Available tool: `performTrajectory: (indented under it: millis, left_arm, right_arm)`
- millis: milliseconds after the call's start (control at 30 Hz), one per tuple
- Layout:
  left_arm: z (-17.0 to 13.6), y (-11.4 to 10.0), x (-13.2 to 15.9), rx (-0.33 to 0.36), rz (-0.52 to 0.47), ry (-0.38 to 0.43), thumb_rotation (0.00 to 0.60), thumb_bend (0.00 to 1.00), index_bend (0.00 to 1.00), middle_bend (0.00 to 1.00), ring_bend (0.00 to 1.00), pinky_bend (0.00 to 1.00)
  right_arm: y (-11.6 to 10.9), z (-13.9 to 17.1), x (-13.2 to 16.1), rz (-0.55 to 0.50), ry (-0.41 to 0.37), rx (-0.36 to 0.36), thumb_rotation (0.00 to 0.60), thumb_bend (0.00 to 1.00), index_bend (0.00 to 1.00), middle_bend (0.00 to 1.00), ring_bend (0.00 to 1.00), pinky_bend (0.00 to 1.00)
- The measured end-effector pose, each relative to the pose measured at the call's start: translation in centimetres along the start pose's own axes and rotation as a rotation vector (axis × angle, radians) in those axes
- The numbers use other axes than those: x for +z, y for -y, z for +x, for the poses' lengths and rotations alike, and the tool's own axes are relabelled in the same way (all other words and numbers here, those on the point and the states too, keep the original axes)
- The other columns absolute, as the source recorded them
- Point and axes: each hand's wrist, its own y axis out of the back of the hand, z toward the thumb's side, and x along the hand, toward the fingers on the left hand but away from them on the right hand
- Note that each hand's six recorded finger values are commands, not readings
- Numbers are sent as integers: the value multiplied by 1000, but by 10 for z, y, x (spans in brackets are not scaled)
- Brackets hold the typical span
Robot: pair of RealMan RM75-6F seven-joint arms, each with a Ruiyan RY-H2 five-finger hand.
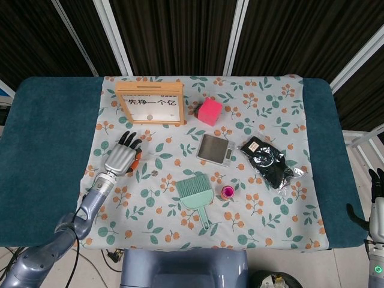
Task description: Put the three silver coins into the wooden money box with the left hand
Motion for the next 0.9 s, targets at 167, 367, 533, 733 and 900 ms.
performTrajectory:
  millis: [167,367,533,733,900]
  left_arm:
    - [0,-17,3,69,-33,19,600,559,695,231,0,0]
    - [-3,-39,8,139,-75,57,600,560,698,235,0,0]
    - [-4,-64,12,188,-98,97,600,560,700,234,0,0]
    - [2,-135,10,299,-86,142,600,560,705,233,0,0]
    - [13,-208,4,352,-64,152,600,560,712,247,0,0]
  right_arm:
    - [1,0,0,0,-1,2,600,358,34,21,24,0]
    - [0,0,0,-4,2,-1,600,358,34,21,23,0]
    - [0,0,0,-6,2,-3,600,358,34,21,23,0]
    - [1,1,1,-1,-3,1,600,358,34,21,23,0]
    - [2,0,1,0,0,3,600,357,34,21,23,0]
